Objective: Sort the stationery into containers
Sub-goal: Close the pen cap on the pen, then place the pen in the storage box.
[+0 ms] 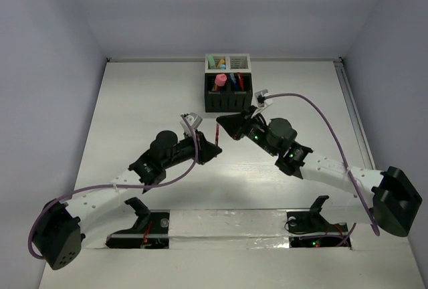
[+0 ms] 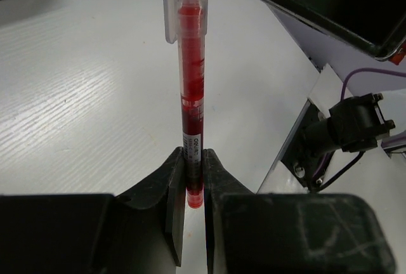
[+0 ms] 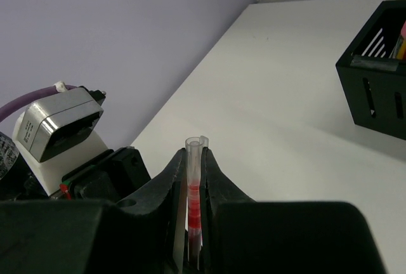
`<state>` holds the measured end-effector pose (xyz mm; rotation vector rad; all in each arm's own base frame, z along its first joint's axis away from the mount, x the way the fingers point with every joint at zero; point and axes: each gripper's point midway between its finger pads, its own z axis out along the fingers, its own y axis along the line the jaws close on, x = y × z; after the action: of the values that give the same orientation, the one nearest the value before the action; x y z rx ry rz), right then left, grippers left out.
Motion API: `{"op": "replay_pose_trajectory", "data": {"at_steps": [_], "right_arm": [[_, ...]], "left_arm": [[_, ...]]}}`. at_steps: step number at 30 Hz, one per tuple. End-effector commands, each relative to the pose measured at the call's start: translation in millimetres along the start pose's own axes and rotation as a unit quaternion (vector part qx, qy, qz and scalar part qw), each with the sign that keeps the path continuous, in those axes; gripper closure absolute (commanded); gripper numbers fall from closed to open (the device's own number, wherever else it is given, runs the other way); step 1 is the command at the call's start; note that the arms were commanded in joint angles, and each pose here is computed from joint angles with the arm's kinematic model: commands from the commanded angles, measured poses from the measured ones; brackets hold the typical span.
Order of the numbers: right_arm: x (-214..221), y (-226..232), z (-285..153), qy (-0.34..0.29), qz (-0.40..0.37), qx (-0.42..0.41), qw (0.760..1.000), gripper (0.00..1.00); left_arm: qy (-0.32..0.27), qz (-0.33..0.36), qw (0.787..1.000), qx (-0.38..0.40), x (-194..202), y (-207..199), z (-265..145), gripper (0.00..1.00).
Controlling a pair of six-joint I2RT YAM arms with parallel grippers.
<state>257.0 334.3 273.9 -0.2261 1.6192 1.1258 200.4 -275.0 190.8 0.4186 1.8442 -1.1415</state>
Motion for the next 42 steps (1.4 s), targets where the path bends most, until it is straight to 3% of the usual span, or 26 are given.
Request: {"op": "replay_pose_trajectory", "data": {"at_steps": [1, 7, 14, 25, 29, 37, 38, 42], "right_arm": [[128.0, -20.2, -44.8, 0.213, 0.009, 0.019, 0.977, 1.0], [114.4, -27.8, -52.3, 0.176, 0.01, 0.042, 0.983, 1.0], [61.7, -23.2, -35.4, 0.101, -0.008, 0.075, 0.992, 1.0], [16.8, -25.5, -6.2, 0.056, -0.008, 0.103, 0.993, 1.0], [-18.6, -31.5, 6.6, 0.014, 0.004, 0.108, 0.994, 1.0], [-74.3, -62.7, 34.2, -0.047, 0.013, 0.125, 0.991, 1.0], [-78.7, -68.0, 37.2, -0.053, 0.012, 0.127, 0.99, 1.0], [-122.7, -92.4, 40.2, -0.113, -0.027, 0.154, 0.981, 1.0]], "left_arm": [[-0.213, 0.046, 0.974, 0.059, -138.6, -56.2, -13.6, 1.0], [-0.202, 0.04, 0.976, 0.073, -133.9, -59.2, -9.5, 1.0], [-0.131, 0.009, 0.987, 0.095, -83.3, -46.4, 9.2, 1.0], [-0.099, 0.004, 0.99, 0.104, -53.4, -40.0, 11.3, 1.0], [-0.093, 0.003, 0.991, 0.1, -47.4, -36.0, 12.5, 0.78], [-0.074, 0.001, 0.994, 0.079, -27.4, -22.1, 10.3, 0.55], [-0.076, 0.001, 0.994, 0.072, -27.2, -19.5, 9.6, 0.46], [-0.089, 0.017, 0.995, 0.05, -30.0, -12.6, 3.2, 0.3]]}}
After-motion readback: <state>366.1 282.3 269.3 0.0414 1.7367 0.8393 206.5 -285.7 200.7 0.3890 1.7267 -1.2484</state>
